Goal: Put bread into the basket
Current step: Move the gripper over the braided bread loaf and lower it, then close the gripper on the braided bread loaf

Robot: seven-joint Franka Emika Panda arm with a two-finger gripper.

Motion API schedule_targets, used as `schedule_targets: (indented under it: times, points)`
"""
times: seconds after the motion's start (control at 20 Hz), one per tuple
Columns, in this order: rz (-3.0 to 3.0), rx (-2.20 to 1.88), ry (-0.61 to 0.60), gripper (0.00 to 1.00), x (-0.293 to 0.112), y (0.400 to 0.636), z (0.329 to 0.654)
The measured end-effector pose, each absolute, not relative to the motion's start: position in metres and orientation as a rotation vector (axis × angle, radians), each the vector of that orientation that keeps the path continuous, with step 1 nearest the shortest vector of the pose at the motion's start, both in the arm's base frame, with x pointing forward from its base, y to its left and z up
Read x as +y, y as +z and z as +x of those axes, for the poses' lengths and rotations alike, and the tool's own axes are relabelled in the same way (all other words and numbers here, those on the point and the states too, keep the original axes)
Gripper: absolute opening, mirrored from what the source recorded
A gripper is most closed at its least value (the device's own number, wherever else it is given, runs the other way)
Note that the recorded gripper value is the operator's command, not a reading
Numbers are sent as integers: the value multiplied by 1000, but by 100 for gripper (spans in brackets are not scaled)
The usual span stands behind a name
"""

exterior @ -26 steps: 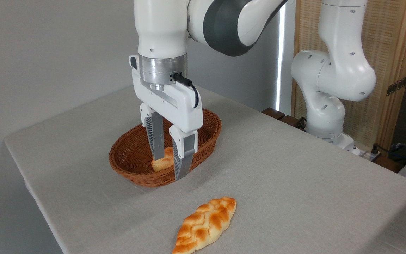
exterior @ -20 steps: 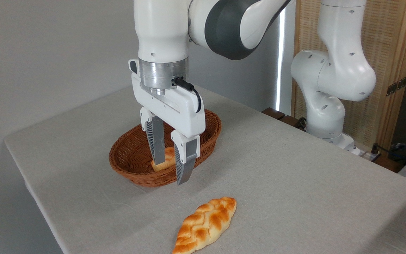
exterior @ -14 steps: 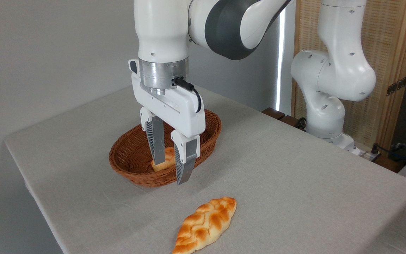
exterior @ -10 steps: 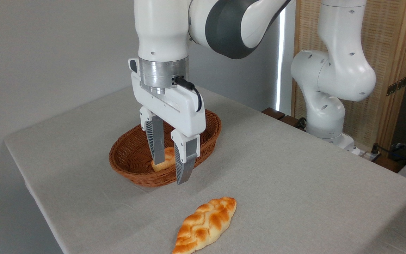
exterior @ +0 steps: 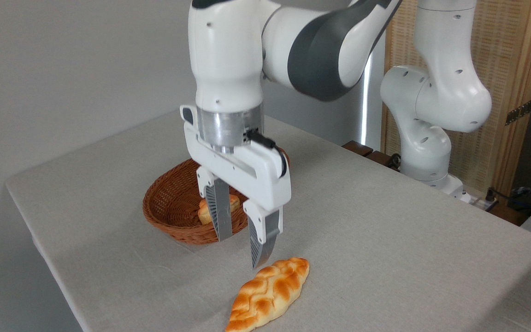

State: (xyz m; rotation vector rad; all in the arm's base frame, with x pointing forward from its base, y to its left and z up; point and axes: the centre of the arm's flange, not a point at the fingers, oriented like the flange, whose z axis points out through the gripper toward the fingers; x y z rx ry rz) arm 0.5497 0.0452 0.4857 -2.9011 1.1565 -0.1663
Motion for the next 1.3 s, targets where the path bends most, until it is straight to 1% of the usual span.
schedule_targets:
  times: [0.45, 0.6, 1.1, 1.15, 1.2, 1.25, 1.3]
  points:
    - [-2848, 1155, -83, 100, 62, 429, 555]
    - [-2849, 1148, -64, 100, 67, 422, 554]
    - [-2830, 1188, -28, 100, 71, 411, 555]
    - [-2830, 1188, -26, 98, 71, 410, 555]
    - [-2830, 1189, -25, 89, 71, 410, 555]
    - [-2830, 1190, -24, 77, 71, 410, 555]
    - [-2830, 1190, -24, 62, 71, 410, 555]
